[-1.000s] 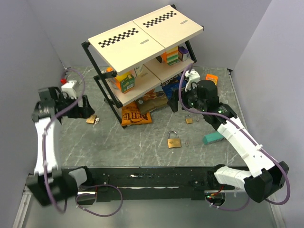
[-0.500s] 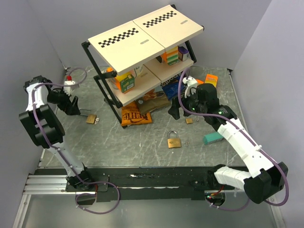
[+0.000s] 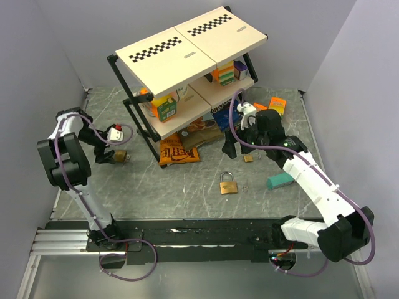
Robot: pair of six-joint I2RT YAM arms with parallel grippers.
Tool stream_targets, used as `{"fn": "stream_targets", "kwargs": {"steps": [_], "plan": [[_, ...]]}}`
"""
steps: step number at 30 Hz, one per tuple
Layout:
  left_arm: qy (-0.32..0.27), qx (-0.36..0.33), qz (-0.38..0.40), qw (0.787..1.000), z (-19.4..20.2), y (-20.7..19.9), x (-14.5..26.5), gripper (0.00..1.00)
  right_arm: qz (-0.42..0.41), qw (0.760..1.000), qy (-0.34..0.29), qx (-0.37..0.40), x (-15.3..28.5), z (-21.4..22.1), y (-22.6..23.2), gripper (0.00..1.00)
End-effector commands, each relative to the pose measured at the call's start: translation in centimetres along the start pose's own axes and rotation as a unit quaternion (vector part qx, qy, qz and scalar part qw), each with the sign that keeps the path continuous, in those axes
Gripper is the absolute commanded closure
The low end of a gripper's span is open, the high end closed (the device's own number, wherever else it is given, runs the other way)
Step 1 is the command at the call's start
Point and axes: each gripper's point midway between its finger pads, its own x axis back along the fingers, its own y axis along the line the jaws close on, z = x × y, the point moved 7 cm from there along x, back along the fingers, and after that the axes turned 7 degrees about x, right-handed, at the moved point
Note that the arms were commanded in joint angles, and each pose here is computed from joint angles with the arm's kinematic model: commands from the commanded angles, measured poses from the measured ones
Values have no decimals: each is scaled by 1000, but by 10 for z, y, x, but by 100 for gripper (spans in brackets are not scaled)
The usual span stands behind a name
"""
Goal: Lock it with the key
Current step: Pick up the lock from the center of the board.
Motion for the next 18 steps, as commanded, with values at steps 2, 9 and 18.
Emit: {"fn": "stream_targets", "kwargs": {"steps": [2, 9, 18], "plan": [[-5, -115, 34, 993, 0, 9, -20, 4, 8, 1000, -14, 8, 5, -14, -3, 1], [6, -113, 45, 993, 10, 23, -35, 5, 7, 1000, -8, 4, 4, -12, -3, 1], [38, -110, 60, 991, 27, 24, -49, 13, 6, 1000, -2, 2, 6, -8, -2, 1]]}}
